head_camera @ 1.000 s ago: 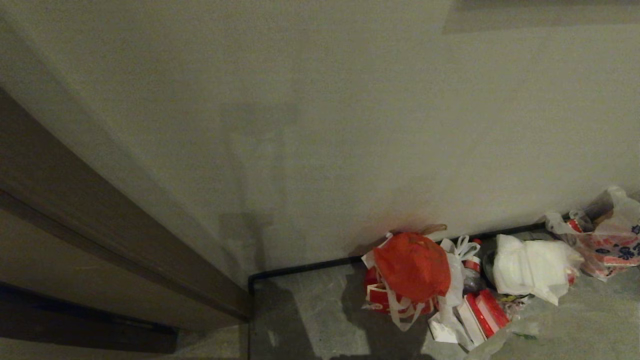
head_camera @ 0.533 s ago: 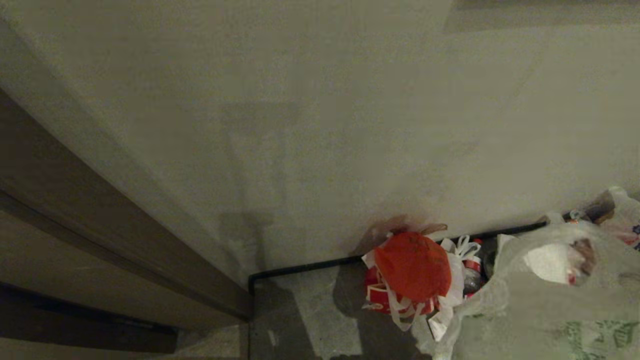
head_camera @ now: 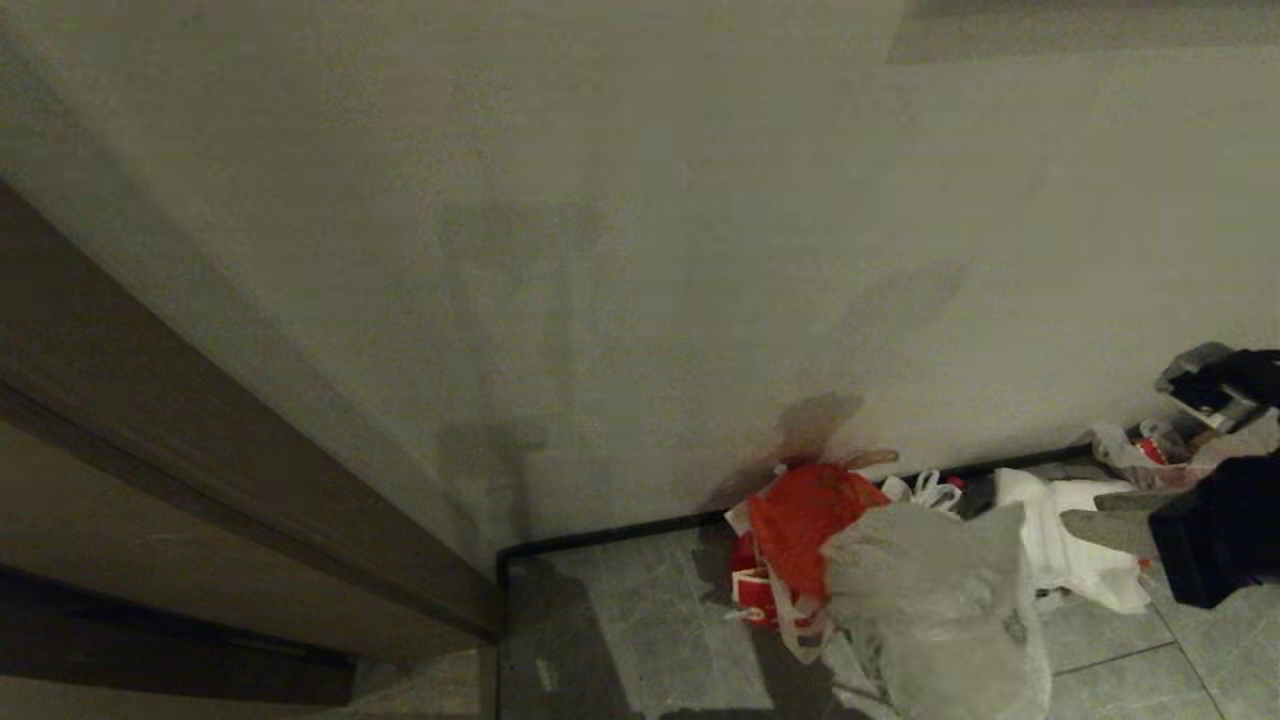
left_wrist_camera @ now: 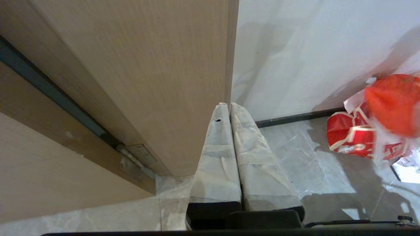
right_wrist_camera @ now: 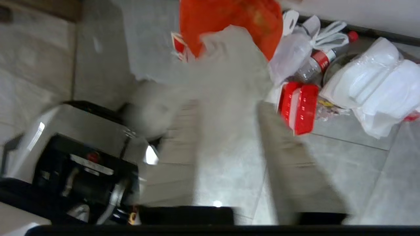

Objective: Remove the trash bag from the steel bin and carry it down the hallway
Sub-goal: Put the trash bag at the door

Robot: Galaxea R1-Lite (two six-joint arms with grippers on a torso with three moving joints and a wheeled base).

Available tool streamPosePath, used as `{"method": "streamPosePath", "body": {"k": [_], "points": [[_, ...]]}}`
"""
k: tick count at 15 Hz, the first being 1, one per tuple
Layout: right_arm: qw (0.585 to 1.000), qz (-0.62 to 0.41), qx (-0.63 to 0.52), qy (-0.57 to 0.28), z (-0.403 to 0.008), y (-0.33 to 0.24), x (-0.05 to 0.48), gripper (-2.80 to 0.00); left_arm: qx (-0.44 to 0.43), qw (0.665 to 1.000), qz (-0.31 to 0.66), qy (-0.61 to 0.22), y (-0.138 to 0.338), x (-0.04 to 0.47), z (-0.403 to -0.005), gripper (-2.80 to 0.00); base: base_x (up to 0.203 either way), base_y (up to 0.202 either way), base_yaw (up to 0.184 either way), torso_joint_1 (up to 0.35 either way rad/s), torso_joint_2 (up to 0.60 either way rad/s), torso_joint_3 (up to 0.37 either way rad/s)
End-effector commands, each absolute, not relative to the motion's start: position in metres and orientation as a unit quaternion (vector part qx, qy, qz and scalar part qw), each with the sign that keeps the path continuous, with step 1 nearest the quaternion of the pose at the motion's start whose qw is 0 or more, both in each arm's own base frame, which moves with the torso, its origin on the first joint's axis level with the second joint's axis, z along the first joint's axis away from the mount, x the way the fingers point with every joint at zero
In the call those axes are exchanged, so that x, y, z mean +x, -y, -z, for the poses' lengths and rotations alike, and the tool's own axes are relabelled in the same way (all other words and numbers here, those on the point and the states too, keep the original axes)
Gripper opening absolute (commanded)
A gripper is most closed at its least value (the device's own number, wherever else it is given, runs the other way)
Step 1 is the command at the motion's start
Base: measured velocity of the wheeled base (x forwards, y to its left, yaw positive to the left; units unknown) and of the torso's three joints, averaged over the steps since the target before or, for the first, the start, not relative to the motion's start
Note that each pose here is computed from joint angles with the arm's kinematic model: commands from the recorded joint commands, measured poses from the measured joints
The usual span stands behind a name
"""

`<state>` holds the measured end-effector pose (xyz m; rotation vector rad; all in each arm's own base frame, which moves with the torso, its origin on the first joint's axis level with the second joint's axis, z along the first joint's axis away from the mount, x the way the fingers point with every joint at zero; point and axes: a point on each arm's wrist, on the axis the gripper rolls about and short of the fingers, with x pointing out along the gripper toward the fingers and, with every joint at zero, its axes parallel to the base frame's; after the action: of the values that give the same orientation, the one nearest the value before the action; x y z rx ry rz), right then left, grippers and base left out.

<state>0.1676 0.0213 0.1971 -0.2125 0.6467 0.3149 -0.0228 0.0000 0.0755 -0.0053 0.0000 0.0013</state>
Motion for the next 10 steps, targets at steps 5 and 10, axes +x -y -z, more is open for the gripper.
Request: {"method": "streamPosePath", "body": {"k": [5,10], "points": [[0.941,-0.133,-0.109,-0.293,-0.207,-0.028,0.161,0.0,-0.003,1.0,-0.001,-0.002,0.0,-0.023,-0.075,-2.8,0.0,0.0,0.0,0.0,0.0,0.0],[0.97,-0.092,-0.04,-0.224,-0.209,-0.013,0.089,-2.8,-0.003,1.0,-0.001,-0.001,0.0,-0.023,-0.075,-2.8,0.0,0.0,0.0,0.0,0.0,0.0]]}}
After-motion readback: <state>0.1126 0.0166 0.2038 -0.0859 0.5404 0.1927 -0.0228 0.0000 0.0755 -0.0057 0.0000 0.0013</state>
